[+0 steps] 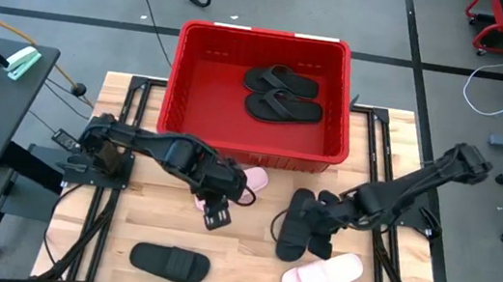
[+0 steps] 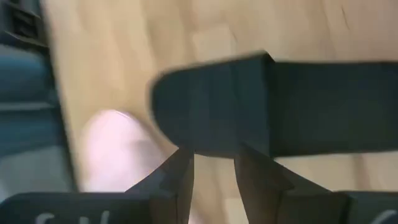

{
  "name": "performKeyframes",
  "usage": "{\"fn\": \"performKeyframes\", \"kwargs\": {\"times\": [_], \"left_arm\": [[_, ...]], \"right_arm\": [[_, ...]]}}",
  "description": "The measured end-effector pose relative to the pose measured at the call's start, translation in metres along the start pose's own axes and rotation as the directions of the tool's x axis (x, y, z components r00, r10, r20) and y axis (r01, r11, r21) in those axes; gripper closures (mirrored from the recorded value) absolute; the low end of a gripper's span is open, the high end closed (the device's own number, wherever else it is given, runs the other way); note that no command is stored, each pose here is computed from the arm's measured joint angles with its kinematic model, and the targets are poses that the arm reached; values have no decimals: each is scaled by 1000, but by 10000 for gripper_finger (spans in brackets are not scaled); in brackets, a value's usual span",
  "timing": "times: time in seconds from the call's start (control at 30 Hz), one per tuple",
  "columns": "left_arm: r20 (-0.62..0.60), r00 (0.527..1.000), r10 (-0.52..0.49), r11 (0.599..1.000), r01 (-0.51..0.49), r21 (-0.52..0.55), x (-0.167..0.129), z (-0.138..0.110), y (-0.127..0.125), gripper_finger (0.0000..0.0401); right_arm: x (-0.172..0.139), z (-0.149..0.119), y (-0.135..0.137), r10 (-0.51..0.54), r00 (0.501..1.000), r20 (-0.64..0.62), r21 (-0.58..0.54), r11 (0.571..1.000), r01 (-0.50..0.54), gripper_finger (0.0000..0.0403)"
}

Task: Pick and place slides into bin
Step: Put the right black slide into the red bin

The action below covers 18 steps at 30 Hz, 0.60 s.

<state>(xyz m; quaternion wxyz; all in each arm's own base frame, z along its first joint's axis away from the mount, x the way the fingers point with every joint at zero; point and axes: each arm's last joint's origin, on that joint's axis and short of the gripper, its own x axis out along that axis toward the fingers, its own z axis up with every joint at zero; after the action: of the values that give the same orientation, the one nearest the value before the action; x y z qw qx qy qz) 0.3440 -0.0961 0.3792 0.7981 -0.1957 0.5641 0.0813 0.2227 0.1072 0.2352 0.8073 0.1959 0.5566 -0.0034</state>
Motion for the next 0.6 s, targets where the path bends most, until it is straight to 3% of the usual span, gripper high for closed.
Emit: {"fn": "performKeyframes", "kwargs": {"times": [0.1,0.3,0.43,0.6], "left_arm": [[-8,1000,-3,1000,3,-3,5,-3,-7,262],[-15,1000,-21,999,21,-26,7,-13,-22,276],[-26,999,-39,995,36,-96,6,-27,-38,284],[-43,997,-71,988,64,-142,4,-52,-61,291]], "right_arm": [[14,-3,-8,-23,999,-34,-44,999,21,276],[24,4,-24,-2,998,-64,-10,1000,2,244],[24,11,-29,-7,1000,-18,-58,998,6,216],[31,17,-36,2,999,-51,-78,997,-6,183]]}}
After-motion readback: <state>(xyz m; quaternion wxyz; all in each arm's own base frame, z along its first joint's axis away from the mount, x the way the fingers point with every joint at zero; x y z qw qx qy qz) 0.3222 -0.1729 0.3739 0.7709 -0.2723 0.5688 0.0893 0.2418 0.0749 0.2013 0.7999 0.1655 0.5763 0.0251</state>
